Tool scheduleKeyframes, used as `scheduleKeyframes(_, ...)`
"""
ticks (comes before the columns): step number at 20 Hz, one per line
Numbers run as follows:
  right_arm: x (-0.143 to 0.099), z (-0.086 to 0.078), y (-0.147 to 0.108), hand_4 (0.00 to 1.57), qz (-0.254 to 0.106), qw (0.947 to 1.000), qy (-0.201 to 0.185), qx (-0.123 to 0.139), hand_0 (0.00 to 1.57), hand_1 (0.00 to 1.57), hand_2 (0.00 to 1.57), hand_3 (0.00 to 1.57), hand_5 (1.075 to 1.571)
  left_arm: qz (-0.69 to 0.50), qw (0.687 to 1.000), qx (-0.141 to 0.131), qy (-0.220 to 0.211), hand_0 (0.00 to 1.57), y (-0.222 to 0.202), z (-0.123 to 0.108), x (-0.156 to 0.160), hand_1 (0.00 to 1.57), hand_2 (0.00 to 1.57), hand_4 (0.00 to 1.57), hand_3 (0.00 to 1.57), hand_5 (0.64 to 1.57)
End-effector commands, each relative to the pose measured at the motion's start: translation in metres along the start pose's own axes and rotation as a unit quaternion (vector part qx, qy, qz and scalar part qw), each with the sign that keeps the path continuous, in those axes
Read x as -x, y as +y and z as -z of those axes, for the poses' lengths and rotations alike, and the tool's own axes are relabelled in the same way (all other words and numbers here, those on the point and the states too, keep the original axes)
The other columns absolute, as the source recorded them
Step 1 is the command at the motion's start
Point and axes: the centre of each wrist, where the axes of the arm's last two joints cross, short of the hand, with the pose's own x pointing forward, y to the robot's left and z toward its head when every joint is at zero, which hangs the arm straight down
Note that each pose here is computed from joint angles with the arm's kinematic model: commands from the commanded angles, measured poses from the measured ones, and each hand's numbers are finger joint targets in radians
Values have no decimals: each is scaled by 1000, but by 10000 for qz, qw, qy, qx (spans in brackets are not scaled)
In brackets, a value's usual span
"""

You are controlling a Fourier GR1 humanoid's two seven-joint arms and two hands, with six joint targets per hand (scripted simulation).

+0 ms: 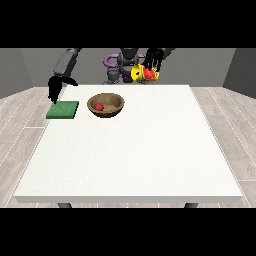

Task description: Pick the cup and pour the ball into the bowl, then pick the bowl and place it on the pad

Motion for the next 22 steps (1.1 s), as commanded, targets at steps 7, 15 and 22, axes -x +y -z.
scheduleKeyframes(7, -12, 23, 38, 358, 374, 9984, -392, -153, 0, 0, 0, 0, 1569, -3322, 9378, -670, 752, 959, 2, -16, 53, 959, 932, 862, 634, 1540)
scheduleKeyframes(15, 3, 30, 109, 294, 363, 9969, -171, -676, 0, 0, 0, 0, 1553, -4813, 8657, -746, 1159, 0, -28, -42, 80, 0, 0, 0, 0, 1518)
scheduleKeyframes(22, 40, 5, 127, 0, 165, 9952, 387, -884, 0, 0, 0, 0, 1544, -4853, 8593, -506, 1536, 0, -43, -56, 97, 0, 0, 0, 0, 1531)
